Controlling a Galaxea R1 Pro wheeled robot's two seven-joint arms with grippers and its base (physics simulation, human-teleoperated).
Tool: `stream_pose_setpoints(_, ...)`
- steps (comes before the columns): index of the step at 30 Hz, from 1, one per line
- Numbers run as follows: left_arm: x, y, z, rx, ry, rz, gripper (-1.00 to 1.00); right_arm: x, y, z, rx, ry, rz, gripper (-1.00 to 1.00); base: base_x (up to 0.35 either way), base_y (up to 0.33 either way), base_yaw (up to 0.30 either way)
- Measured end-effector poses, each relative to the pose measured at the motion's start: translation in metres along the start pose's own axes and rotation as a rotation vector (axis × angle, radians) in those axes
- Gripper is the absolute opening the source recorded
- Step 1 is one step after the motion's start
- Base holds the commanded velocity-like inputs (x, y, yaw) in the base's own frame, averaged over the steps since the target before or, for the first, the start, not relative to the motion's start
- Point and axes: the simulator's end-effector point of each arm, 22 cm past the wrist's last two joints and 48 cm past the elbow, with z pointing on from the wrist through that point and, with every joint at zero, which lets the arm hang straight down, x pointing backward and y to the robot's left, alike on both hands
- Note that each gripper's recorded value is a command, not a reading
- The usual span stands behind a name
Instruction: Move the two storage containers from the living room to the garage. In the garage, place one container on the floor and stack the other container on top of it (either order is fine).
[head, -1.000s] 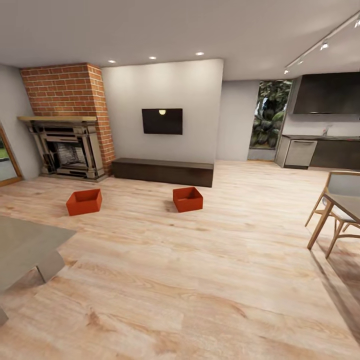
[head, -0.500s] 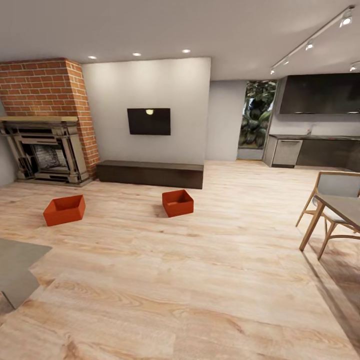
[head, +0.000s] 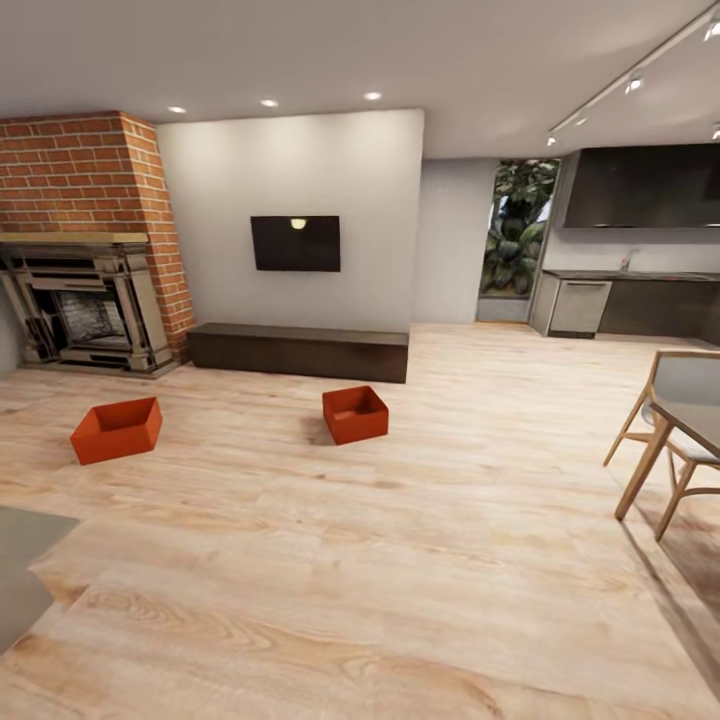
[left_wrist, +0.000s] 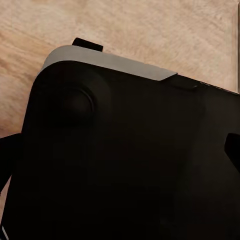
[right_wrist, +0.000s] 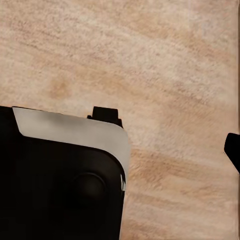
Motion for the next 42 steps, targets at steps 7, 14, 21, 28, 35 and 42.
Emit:
stream_pose_setpoints(7,0.0,-0.0001,0.0,0.0,0.0,0.002,1.0,-0.0001,-0.0006,0.0,0.002,-0.001,0.002,1.0,0.326,0.0,0.0)
stream_pose_setpoints(14,0.0001,-0.0005,0.0,0.001,0.0,0.005,1.0,-0.0003,-0.0004,0.0,0.003,-0.001,0.005,1.0,0.326,-0.001,0.0)
stream_pose_setpoints(21,0.0001,-0.0003,0.0,0.001,0.0,0.006,1.0,-0.0003,0.0003,0.0,0.002,-0.001,0.006,1.0,0.321,-0.078,0.0)
stream_pose_setpoints(28,0.0001,-0.0003,0.0,0.001,0.0,0.006,1.0,-0.0002,0.0003,0.0,0.002,0.0,0.006,1.0,0.308,-0.167,0.0)
stream_pose_setpoints(35,0.0001,-0.0004,0.0,0.001,0.0,0.006,1.0,-0.0002,0.0001,0.0,0.002,-0.001,0.006,1.0,0.304,-0.186,0.0)
stream_pose_setpoints(42,-0.0002,0.0006,0.0,0.0,0.0,0.006,1.0,-0.0002,0.0001,0.0,0.002,0.0,0.006,1.0,0.303,-0.187,0.0)
